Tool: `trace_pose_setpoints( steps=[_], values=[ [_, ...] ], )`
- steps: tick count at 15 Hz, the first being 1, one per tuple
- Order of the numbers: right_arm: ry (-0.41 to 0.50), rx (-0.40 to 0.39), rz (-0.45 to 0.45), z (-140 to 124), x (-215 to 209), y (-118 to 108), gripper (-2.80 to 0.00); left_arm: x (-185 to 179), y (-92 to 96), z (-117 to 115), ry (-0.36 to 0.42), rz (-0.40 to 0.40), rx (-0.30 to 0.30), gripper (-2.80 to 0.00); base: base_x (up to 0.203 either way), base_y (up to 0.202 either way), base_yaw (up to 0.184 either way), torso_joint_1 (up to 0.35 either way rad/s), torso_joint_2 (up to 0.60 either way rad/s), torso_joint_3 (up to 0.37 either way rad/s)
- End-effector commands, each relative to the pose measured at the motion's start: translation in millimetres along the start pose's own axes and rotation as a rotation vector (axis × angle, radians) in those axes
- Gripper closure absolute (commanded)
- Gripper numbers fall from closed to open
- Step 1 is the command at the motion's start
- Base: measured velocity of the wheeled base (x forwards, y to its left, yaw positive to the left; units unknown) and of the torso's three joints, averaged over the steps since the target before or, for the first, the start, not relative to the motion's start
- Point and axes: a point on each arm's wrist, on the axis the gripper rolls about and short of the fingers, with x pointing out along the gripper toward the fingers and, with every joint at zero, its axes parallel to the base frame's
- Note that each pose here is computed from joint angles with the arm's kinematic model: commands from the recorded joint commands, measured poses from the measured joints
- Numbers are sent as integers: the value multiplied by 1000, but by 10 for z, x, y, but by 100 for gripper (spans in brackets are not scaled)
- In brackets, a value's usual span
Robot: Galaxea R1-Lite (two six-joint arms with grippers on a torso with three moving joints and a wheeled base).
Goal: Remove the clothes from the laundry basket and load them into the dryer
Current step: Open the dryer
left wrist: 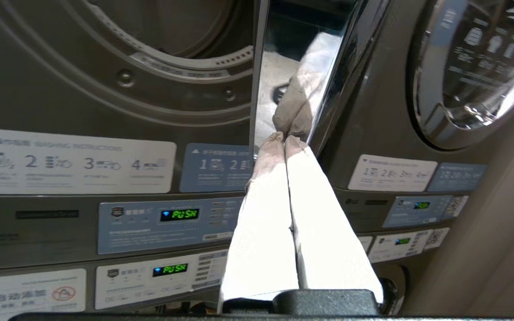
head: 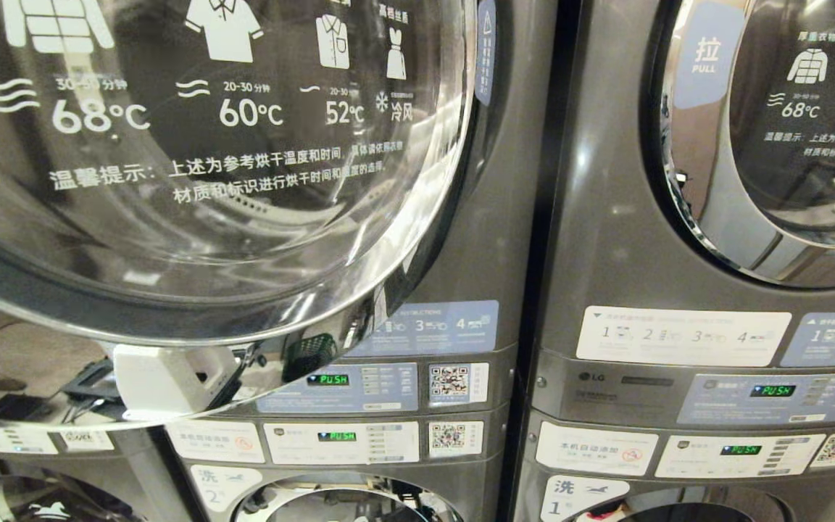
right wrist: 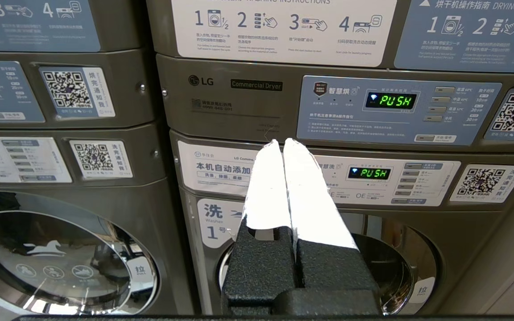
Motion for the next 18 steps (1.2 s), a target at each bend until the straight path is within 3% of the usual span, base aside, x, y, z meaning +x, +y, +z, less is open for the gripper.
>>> trace_pose_setpoints(
  steps=[1,7,11,16,18],
  values=[
    [1,-1,1,0,1,0,0,-173,-97,-48,-29,-9,17,0,0,0,0,0,0,0],
    [-1,-5,4,2,1,1,0,-299,-143,-152,0,21,46,0,0,0,0,0,0,0],
    [-1,-9,4,2,1,1,0,-88,-47,-30,64,41,89,0,0,0,0,0,0,0],
    [-1,-13,7,2,1,1,0,308,-32,533,72,-112,159,0,0,0,0,0,0,0],
    [-1,-13,7,2,1,1,0,312,-47,549,75,-145,160,0,0,0,0,0,0,0]
  ],
)
